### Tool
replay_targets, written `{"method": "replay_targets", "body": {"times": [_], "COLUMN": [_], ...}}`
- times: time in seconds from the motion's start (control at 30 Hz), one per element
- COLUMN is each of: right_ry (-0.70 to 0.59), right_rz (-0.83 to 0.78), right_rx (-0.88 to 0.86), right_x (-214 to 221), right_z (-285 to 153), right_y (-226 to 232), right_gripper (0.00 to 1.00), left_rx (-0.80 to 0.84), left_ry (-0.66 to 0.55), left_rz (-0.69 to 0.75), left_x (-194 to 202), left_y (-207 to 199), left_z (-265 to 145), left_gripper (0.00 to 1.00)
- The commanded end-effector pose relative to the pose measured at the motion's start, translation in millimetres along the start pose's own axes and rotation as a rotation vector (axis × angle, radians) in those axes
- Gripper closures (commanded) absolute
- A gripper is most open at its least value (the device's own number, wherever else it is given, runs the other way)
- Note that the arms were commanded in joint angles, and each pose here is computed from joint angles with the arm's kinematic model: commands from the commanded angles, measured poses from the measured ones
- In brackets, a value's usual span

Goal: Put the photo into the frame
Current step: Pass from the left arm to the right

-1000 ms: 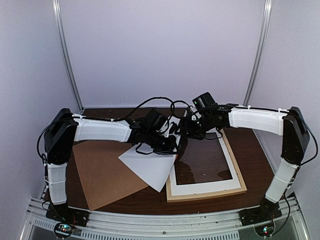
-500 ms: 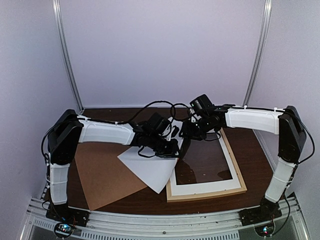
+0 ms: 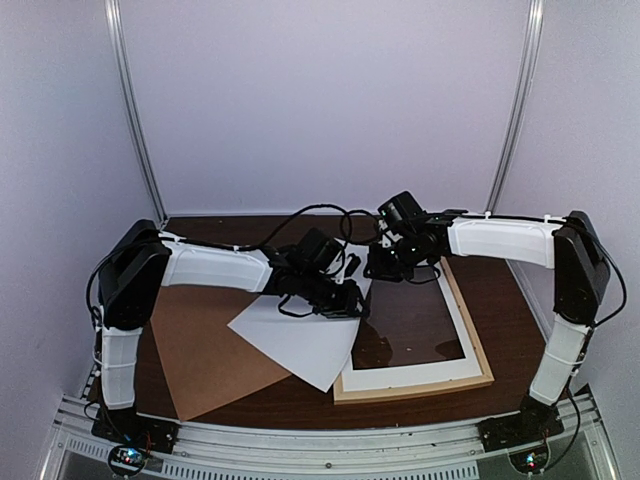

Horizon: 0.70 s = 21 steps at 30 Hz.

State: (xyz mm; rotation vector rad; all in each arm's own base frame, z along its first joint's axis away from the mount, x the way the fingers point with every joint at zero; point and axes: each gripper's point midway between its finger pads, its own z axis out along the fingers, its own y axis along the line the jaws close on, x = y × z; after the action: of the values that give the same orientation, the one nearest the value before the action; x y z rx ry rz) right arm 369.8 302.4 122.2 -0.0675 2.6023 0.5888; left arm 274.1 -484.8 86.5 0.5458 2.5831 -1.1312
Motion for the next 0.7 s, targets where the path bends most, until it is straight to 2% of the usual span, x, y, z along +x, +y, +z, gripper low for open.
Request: {"method": "replay_targets", "body": {"times": [0.0, 0.23, 0.43, 0.67], "right_ry": [-0.006, -0.013, -0.031, 0.050], "right_rz": [-0.011, 0.000, -0.004, -0.107], "right_rx": [0.030, 0.038, 0.033, 0.032], "right_x": [-3.4, -6.9, -15.9, -14.7], "right_z": [2.3, 0.8, -13.0, -45.8], "right_y": [-4.4, -13.0, -23.1, -41.1], "right_gripper": [0.77, 0.90, 0.99, 1.00], "left_rx": [0.042, 0.048, 0.013, -0.048], "left_ry": [0.003, -0.002, -0.027, -0.068], "left_rz": [0.030, 0.055, 0.115, 0.216], "left_x": [2.6, 3.6, 2.3, 0.6], "left_y": [-8.5, -12.5, -15.1, -12.9], "left_z": [4.6, -4.4, -26.1, -63.5], "left_gripper": [0.67, 0.62, 0.50, 0.45]}}
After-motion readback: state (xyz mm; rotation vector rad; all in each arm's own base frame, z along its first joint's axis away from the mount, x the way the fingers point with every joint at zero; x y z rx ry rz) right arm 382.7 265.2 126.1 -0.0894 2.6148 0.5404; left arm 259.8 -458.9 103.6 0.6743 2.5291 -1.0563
